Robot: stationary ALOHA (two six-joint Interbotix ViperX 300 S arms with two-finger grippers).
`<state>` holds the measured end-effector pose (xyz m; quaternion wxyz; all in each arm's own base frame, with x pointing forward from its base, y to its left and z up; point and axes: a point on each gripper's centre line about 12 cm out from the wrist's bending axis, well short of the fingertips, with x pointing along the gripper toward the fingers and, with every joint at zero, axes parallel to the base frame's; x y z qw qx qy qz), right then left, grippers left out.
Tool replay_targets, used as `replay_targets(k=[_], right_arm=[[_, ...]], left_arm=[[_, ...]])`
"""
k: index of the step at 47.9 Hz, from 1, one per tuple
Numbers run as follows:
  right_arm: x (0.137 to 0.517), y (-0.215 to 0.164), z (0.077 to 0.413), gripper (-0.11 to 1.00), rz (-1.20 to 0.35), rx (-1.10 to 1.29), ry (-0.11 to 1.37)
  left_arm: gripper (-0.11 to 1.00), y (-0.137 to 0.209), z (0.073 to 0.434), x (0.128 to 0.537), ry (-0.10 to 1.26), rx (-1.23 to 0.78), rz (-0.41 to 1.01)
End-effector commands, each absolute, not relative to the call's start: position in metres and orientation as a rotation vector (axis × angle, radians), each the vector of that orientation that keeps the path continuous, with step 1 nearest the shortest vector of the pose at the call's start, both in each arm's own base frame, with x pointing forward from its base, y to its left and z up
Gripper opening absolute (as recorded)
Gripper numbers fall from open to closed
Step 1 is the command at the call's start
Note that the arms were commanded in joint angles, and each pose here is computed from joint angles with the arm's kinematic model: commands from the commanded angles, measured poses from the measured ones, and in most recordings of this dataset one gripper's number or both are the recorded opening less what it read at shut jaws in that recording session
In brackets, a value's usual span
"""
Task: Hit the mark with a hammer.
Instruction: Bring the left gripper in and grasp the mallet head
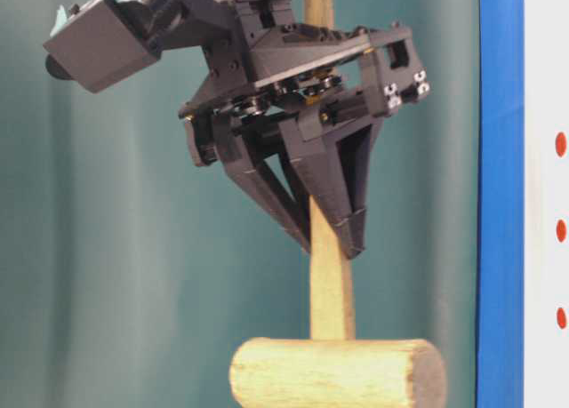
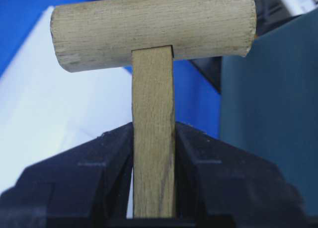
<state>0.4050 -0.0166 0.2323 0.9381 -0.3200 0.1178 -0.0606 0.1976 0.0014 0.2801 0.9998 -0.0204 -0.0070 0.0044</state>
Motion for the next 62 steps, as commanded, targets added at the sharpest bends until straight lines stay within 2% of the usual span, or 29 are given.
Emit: replay_targets(k=[1, 10, 15, 20, 28, 32, 50, 62], right_arm=[[0.406, -0.018, 0.259, 0.10, -0.163, -0.649, 0.163], [0.405, -0.019, 0.258, 0.10, -0.168, -0.641, 0.165], [0.405, -0.020, 0.258, 0.10, -0.173, -0.630, 0.170], [0.405, -0.020, 0.257, 0.10, -0.177, -0.620, 0.173], [0.405, -0.020, 0.258, 0.10, -0.178, -0.619, 0.171], [0.405, -0.020, 0.259, 0.10, -0.177, -0.619, 0.171], [0.405, -0.019, 0.258, 0.10, -0.175, -0.619, 0.172], [0.405, -0.019, 0.258, 0.10, -0.175, -0.619, 0.172]], left_arm=[[0.05, 0.001, 0.282, 0.199, -0.019, -0.044, 0.009], [0.07, 0.002, 0.281, 0.201, -0.012, -0.052, 0.009], [0.12, 0.002, 0.281, 0.202, -0.011, -0.094, 0.011], [0.33, 0.002, 0.279, 0.203, -0.005, -0.154, 0.011], [0.81, 0.004, 0.278, 0.203, 0.001, -0.242, 0.022], [0.93, 0.006, 0.277, 0.203, 0.002, -0.274, 0.032], [0.93, 0.018, 0.261, 0.228, 0.029, -0.365, 0.090], [0.93, 0.027, 0.262, 0.249, -0.016, -0.385, 0.116]])
